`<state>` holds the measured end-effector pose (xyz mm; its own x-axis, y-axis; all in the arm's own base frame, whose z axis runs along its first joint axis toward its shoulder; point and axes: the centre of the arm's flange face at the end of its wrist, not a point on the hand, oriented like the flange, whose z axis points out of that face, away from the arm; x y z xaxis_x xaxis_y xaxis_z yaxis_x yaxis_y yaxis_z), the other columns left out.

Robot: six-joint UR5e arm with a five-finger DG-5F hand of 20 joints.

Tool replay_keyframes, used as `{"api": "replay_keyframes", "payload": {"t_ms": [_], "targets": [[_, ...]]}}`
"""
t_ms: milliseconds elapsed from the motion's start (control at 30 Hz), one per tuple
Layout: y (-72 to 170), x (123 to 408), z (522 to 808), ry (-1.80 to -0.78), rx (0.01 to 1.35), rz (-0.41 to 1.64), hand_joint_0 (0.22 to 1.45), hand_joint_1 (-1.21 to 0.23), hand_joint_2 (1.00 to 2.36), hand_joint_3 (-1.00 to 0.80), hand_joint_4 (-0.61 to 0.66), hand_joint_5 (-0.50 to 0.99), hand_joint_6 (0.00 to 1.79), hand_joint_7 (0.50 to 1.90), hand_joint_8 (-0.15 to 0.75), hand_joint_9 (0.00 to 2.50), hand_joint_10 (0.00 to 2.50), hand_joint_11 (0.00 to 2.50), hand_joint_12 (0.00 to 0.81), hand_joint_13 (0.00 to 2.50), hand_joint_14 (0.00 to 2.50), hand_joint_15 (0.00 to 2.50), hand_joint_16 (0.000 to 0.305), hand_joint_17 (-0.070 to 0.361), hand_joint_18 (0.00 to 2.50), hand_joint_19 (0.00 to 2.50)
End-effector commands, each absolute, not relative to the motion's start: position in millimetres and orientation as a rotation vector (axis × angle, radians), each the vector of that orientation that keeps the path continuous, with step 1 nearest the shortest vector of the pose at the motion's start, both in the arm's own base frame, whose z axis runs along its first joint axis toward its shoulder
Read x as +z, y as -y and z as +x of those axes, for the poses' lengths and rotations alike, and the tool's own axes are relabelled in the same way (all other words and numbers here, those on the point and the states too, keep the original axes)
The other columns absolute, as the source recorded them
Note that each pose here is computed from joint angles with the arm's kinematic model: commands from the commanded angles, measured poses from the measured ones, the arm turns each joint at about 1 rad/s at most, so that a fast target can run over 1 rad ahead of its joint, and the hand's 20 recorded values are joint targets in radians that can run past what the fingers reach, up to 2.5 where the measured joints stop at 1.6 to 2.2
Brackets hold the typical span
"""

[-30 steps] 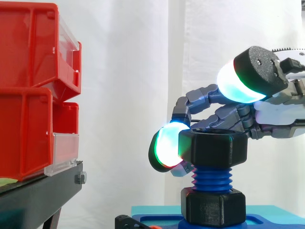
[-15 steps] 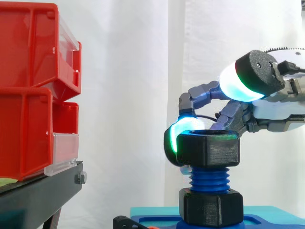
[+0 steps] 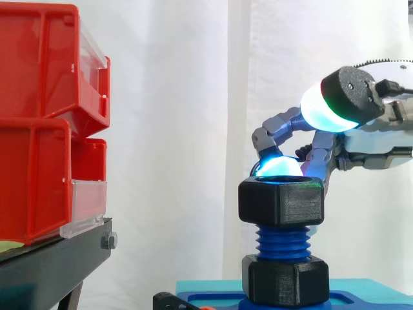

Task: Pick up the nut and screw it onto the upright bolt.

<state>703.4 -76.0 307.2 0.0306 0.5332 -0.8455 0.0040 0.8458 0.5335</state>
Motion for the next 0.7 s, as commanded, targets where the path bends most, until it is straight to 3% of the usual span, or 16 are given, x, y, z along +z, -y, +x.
{"api": "replay_keyframes", "payload": {"t_ms": [0,133,167,233,333,667], "targets": [[80,325,700,-1.469,0.433,0.443,0.47,-0.32,1.0,-0.5,0.2,0.0,0.51,1.26,0.233,1.23,0.0,0.11,0.293,0.83,0.0,0.04,0.047,0.107,0.74,0.22],[83,336,701,-1.452,0.432,0.435,0.45,-0.3,1.0,-0.5,0.29,-0.08,0.5,0.99,0.248,1.02,0.0,0.03,0.326,0.71,0.0,0.01,0.052,0.116,0.66,0.21],[89,358,706,-1.447,0.449,0.411,0.45,-0.29,1.0,-0.5,0.28,-0.08,0.5,0.97,0.25,1.01,0.0,0.02,0.328,0.7,0.0,0.01,0.052,0.117,0.65,0.21],[92,361,705,-1.457,0.457,0.399,0.45,-0.29,1.0,-0.5,0.25,-0.11,0.5,0.84,0.246,0.87,0.0,0.0,0.34,0.63,0.0,0.0,0.055,0.123,0.6,0.19],[91,358,707,-1.454,0.464,0.39,0.44,-0.28,1.0,-0.5,0.22,-0.13,0.5,0.75,0.241,0.75,0.0,0.0,0.347,0.55,0.0,0.0,0.057,0.128,0.52,0.17],[77,346,712,-1.473,0.503,0.39,0.44,-0.19,1.0,-0.5,0.23,-0.12,0.5,0.71,0.23,0.62,0.0,0.0,0.35,0.32,0.0,0.0,0.057,0.129,0.2,0.0]]}}
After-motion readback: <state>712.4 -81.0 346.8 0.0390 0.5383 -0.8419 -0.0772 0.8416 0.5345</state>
